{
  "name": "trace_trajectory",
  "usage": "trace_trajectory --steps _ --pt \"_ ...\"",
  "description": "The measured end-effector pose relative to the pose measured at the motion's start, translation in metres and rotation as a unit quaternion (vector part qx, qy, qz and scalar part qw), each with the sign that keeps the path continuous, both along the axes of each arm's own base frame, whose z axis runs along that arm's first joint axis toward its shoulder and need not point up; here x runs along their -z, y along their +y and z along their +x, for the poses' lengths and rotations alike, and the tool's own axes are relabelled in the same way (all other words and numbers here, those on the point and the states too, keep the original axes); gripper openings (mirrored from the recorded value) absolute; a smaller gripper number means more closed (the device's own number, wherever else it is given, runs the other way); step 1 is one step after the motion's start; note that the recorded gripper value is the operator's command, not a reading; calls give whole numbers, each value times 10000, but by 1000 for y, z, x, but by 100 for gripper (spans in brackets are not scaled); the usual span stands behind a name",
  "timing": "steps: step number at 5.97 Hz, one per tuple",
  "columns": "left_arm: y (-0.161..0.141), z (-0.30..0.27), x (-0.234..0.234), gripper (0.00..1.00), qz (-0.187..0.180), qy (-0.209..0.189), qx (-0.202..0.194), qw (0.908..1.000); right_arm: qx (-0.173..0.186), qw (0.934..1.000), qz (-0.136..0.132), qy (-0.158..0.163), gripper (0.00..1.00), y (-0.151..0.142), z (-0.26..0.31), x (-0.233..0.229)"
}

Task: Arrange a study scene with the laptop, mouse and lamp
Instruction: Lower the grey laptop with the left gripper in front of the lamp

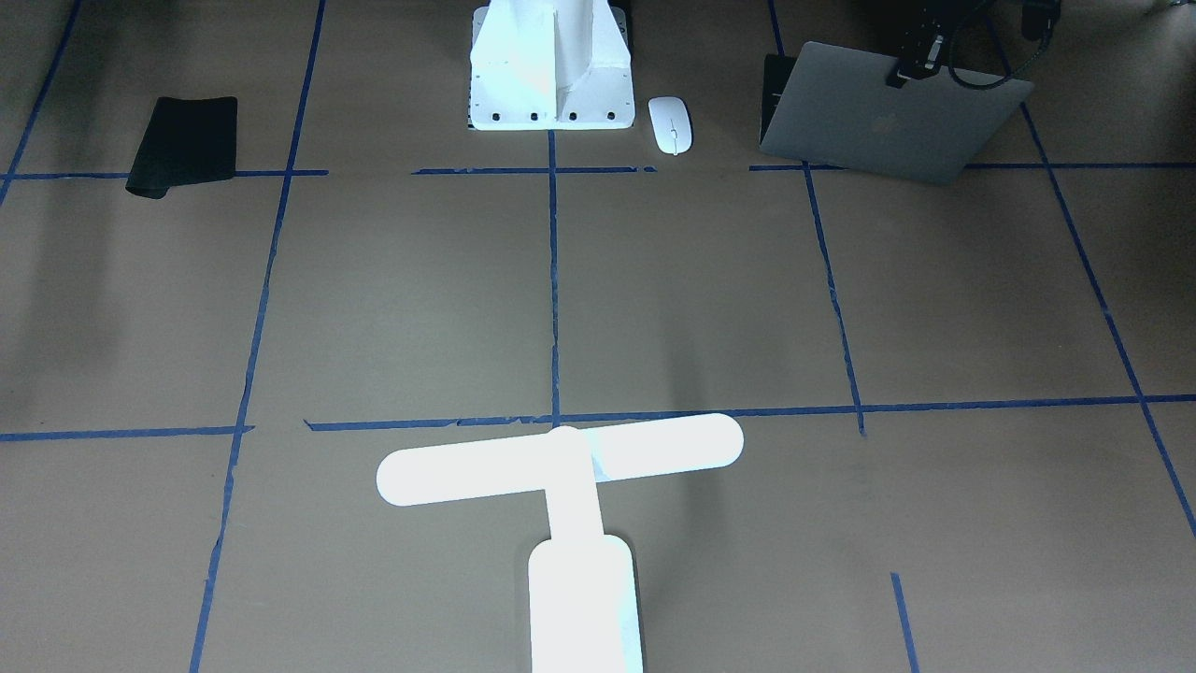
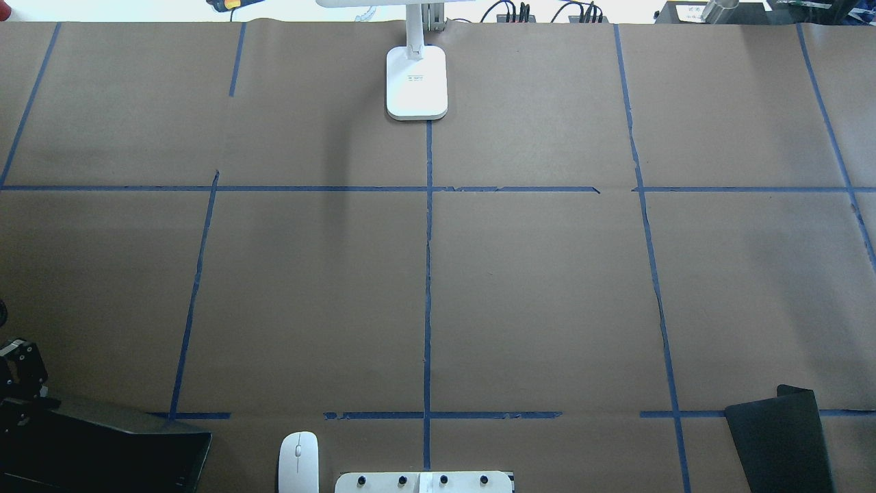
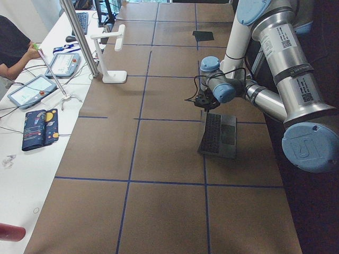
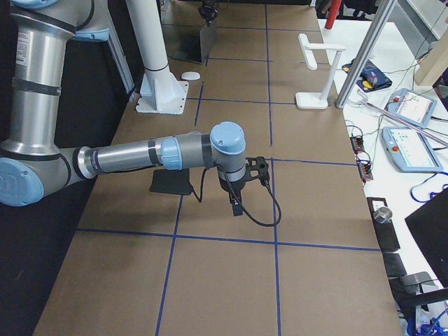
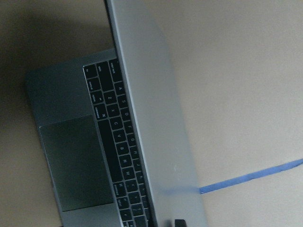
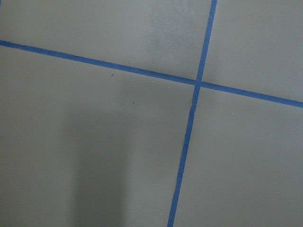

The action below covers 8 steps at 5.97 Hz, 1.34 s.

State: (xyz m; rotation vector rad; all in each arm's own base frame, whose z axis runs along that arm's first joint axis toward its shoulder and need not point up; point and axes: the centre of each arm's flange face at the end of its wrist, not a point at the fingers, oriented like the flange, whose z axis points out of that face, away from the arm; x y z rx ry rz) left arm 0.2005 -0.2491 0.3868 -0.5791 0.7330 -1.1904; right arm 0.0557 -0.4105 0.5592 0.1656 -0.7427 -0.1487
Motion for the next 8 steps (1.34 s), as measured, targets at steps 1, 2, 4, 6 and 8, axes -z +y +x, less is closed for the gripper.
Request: trace_trajectory --steps 1,2,4,6,8 --pt "-22 -19 9 0 113 109 448 9989 22 10000 -32 -7 100 0 -3 -2" --pt "-41 -28 13 0 243 181 718 9970 58 10000 -61 -11 100 0 -7 -3" --pt "-94 -8 39 0 662 209 1005 9925 127 9998 -135 -14 100 -2 -14 -9" --pt "-180 61 128 0 884 110 1211 9886 149 9997 -196 -21 100 -5 -16 -15" --pt "-215 106 196 0 866 220 1302 9875 152 9995 -275 -28 100 -7 -17 -23"
